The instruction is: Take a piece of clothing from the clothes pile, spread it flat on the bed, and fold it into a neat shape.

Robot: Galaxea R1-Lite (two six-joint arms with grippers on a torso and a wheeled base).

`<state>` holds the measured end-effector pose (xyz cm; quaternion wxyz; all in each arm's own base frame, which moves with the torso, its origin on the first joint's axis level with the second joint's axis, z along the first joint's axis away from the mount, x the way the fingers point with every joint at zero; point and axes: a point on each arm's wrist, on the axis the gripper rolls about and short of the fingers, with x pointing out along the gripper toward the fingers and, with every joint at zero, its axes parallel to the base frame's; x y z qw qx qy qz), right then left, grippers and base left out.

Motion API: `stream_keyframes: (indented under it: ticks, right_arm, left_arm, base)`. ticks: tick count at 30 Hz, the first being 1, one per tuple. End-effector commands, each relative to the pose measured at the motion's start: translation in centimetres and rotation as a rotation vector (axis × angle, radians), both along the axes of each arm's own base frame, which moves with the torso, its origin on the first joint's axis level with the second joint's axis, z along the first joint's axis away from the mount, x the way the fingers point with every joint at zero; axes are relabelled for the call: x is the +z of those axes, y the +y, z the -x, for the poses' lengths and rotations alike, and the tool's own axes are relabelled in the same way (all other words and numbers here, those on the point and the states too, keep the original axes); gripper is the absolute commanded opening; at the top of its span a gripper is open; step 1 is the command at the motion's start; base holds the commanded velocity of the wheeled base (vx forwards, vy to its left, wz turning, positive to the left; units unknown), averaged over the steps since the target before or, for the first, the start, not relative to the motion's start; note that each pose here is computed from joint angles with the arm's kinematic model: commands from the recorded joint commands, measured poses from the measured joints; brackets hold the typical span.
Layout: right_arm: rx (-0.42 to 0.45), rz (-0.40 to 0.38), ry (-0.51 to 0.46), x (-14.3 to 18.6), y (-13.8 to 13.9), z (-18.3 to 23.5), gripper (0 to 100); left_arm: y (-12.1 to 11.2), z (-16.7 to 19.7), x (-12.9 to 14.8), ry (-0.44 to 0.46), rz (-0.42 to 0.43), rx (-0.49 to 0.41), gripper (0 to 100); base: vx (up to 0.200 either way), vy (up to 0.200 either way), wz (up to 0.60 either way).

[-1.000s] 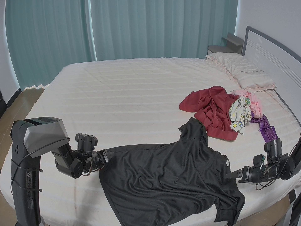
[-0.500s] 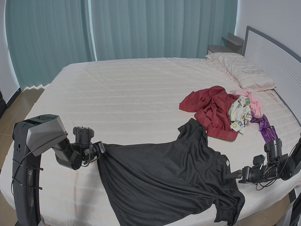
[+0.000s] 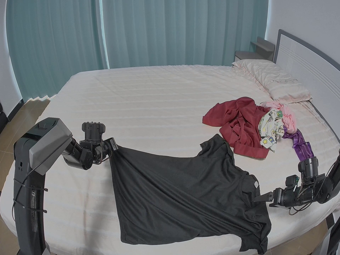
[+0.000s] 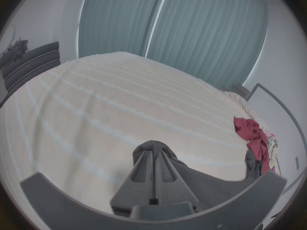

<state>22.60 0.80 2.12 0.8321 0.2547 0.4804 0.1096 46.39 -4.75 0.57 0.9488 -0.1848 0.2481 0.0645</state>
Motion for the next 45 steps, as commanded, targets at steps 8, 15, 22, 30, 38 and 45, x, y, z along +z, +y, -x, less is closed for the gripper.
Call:
stream_keyframes:
  ticks: [8, 15, 22, 30, 38, 45]
  right_arm:
    - [0.001, 0.001, -0.005, -0.1, 0.0, -0.1, 100]
    - [0.005, -0.001, -0.004, -0.2, 0.1, -0.1, 100]
    - [0.024, 0.001, -0.004, -0.2, 0.6, 0.0, 100]
    - [0.034, -0.001, 0.007, -0.3, 0.8, 0.3, 100]
    - [0.049, -0.004, 0.002, -0.2, 1.0, 0.5, 100]
    - [0.052, -0.004, 0.000, -0.1, 1.1, 0.5, 100]
  left_arm:
    - [1.9, -3.1, -2.3, -0.021, -0.032, 0.113, 0]
    - [1.1, -3.3, -2.4, -0.022, -0.020, 0.104, 100]
    - [0.8, -2.4, -1.9, 0.062, -0.014, 0.107, 100]
    - [1.4, 2.2, 4.5, 0.139, 0.118, 0.078, 100]
    - [-0.4, 10.5, 4.6, 0.307, 0.297, 0.032, 100]
    - [-1.5, 17.5, 2.7, 0.386, 0.317, -0.035, 100]
  base:
    - [0.000, 0.000, 0.00]
    - [0.000, 0.000, 0.00]
    - [0.000, 0.000, 0.00]
    - [0.000, 0.000, 0.00]
    - [-0.075, 0.000, 0.00]
    - [-0.200, 0.000, 0.00]
